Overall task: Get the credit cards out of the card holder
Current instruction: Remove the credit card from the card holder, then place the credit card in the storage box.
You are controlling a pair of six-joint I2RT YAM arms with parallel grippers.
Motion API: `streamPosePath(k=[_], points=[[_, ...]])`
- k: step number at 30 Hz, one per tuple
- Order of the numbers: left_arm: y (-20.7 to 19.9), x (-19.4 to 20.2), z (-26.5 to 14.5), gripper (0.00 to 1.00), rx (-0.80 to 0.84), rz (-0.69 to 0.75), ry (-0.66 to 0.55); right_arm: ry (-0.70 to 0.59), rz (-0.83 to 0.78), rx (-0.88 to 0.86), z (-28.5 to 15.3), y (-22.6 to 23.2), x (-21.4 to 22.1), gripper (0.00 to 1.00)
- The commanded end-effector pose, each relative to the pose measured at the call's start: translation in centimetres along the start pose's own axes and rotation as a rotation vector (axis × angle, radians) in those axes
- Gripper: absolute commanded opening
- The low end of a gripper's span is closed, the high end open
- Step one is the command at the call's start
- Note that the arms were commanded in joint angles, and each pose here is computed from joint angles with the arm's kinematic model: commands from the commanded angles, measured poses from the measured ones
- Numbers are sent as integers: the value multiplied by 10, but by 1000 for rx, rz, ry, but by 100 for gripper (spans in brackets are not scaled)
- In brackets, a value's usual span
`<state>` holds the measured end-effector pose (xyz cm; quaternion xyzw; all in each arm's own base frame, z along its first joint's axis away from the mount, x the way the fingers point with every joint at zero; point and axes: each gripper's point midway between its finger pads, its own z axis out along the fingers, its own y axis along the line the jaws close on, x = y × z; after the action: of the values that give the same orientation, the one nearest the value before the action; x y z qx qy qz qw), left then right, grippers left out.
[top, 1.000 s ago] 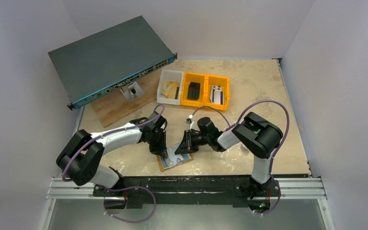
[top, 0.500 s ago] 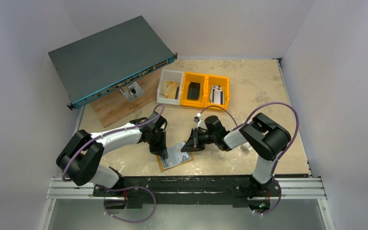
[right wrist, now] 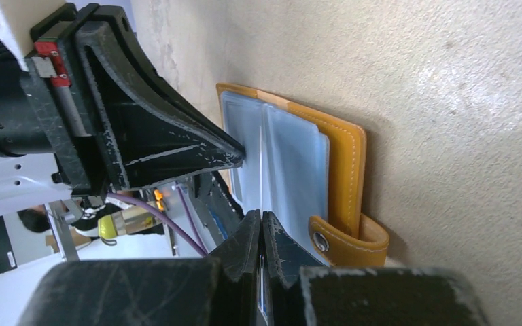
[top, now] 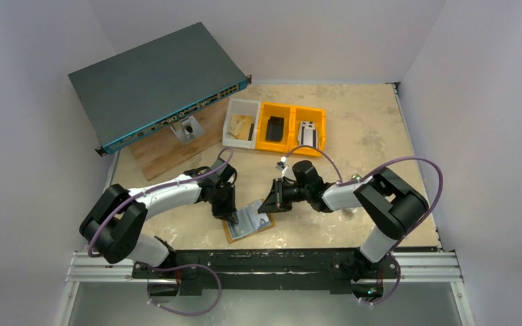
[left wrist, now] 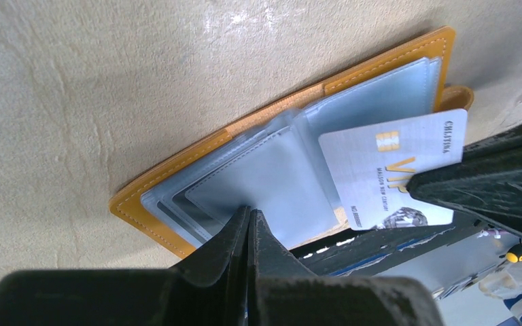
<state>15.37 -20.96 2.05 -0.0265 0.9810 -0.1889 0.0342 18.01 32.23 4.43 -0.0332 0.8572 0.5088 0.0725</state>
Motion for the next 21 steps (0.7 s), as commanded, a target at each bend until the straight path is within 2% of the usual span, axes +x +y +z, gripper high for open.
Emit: streamPosePath(k=[1, 9, 11, 13, 18, 21], points=[[23, 0, 0, 0, -111, 28, -24, -40, -46, -7, -6, 18, -16, 0], [-6, -19, -23, 0, -27, 66, -89, -107, -82, 45, -23, 24, -34, 0], [-17, -26, -36, 5, 1, 80, -122, -128, -91, 44, -29, 30, -40, 0], [-28, -32, -52, 15, 29, 95, -154, -154, -98, 49, -36, 35, -48, 0], [-42, -41, -85, 52, 84, 127, -239, -236, -108, 43, -54, 50, -69, 0], [-44, -43, -99, 72, 109, 133, -274, -293, -109, 47, -66, 55, -83, 0]])
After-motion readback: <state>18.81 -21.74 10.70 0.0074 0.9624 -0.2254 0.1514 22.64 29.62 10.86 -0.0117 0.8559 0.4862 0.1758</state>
